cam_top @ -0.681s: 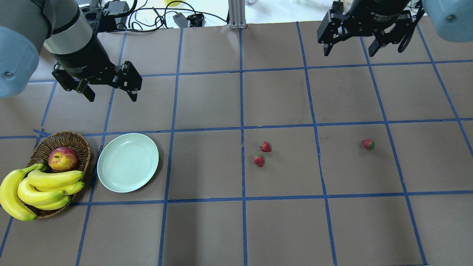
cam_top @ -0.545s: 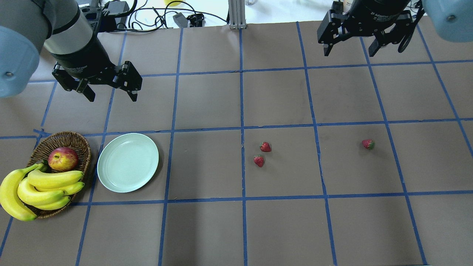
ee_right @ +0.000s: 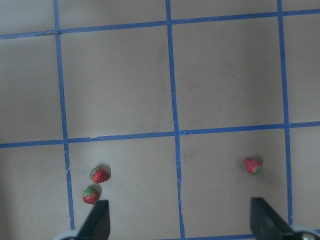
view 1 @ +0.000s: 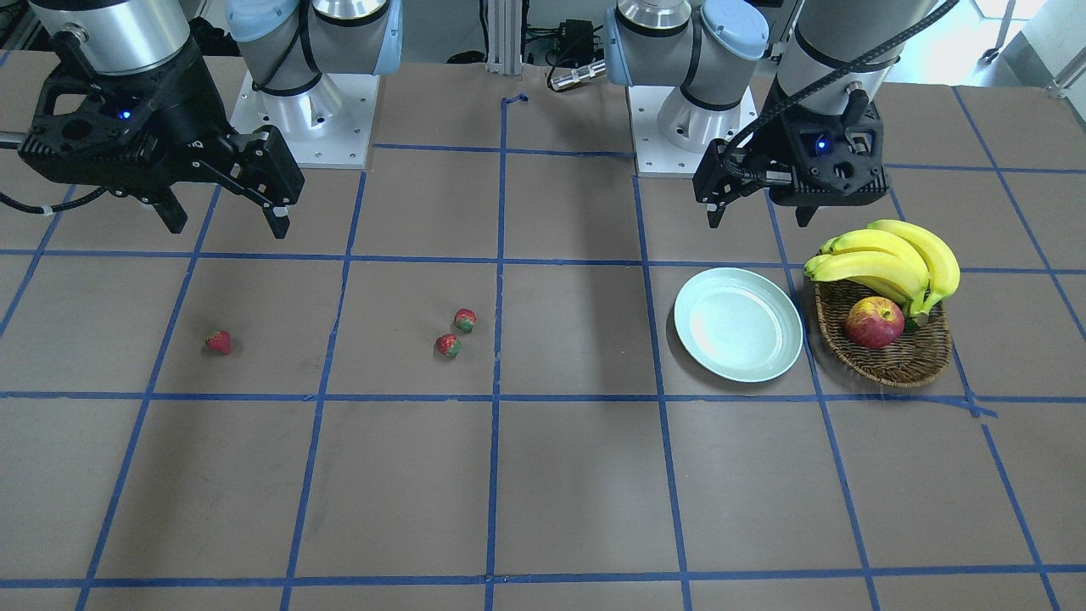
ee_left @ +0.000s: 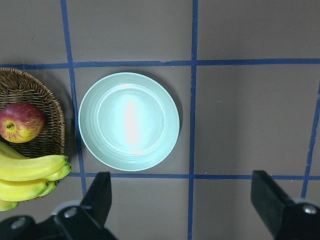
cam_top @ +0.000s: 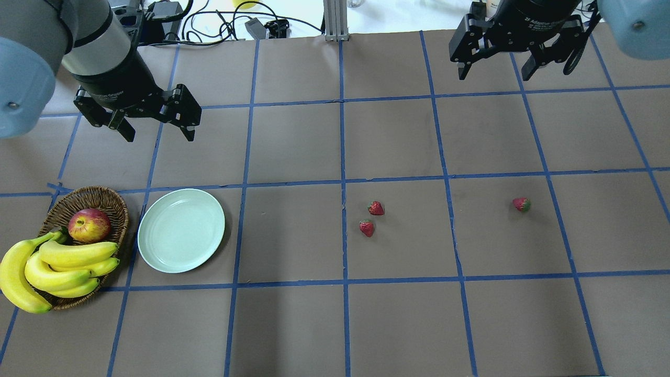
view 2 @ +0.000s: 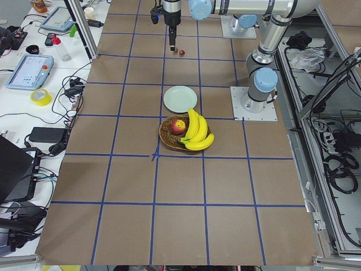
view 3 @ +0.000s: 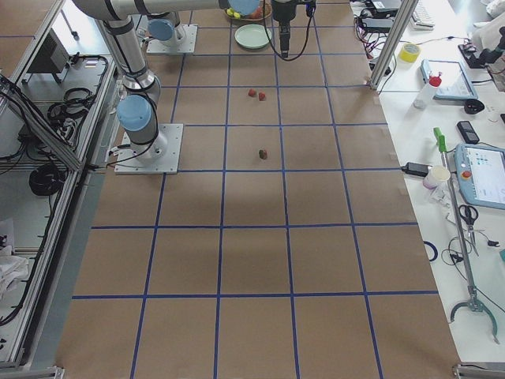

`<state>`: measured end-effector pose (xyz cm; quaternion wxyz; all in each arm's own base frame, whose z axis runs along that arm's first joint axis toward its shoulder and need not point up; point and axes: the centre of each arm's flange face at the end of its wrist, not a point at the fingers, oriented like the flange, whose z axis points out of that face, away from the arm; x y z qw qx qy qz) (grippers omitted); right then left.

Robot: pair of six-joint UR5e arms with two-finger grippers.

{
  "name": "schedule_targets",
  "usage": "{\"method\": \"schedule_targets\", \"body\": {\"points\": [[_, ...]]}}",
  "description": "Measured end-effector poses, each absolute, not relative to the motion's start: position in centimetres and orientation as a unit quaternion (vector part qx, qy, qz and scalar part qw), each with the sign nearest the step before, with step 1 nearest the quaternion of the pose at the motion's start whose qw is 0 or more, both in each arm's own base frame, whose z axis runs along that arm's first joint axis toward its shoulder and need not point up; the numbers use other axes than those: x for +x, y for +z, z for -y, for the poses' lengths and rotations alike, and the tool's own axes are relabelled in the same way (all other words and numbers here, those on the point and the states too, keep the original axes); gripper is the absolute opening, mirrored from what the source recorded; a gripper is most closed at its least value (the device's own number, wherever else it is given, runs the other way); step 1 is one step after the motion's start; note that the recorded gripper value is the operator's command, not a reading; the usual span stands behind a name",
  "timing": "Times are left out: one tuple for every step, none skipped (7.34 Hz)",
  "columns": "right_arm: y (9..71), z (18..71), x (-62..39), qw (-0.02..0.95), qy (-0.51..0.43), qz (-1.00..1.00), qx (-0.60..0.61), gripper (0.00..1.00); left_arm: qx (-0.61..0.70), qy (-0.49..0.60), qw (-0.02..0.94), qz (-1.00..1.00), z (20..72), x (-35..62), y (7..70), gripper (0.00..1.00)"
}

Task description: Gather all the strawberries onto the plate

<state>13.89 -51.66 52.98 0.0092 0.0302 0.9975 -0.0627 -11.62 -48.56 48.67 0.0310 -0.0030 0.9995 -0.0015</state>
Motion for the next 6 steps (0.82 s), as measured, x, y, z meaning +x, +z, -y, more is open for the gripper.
{"method": "schedule_targets", "body": {"points": [[53.01,51.64,13.89,0.009,-0.063,-0.998,0.03,1.0,-0.004,-0.003,0.031,-1.0,48.61,-11.61,48.7,1.0],[53.01,51.61,13.92,0.009,-0.063,-0.998,0.029,1.0,-0.004,-0.004,0.031,-1.0,48.62,-11.6,48.73,1.0],[52.88,51.59,14.07,0.01,-0.062,-0.998,0.027,1.0,-0.004,-0.005,0.031,-1.0,48.63,-11.6,48.73,1.0],[52.71,51.58,14.19,0.01,-0.061,-0.998,0.025,1.0,-0.004,-0.004,0.031,-0.999,48.64,-11.59,48.68,1.0],[52.54,51.56,14.16,0.009,-0.06,-0.998,0.024,1.0,-0.004,-0.004,0.031,-0.999,48.65,-11.59,48.63,1.0],[52.47,51.5,14.14,0.006,-0.059,-0.998,0.022,1.0,-0.004,-0.004,0.031,-0.999,48.65,-11.59,48.63,1.0]]}}
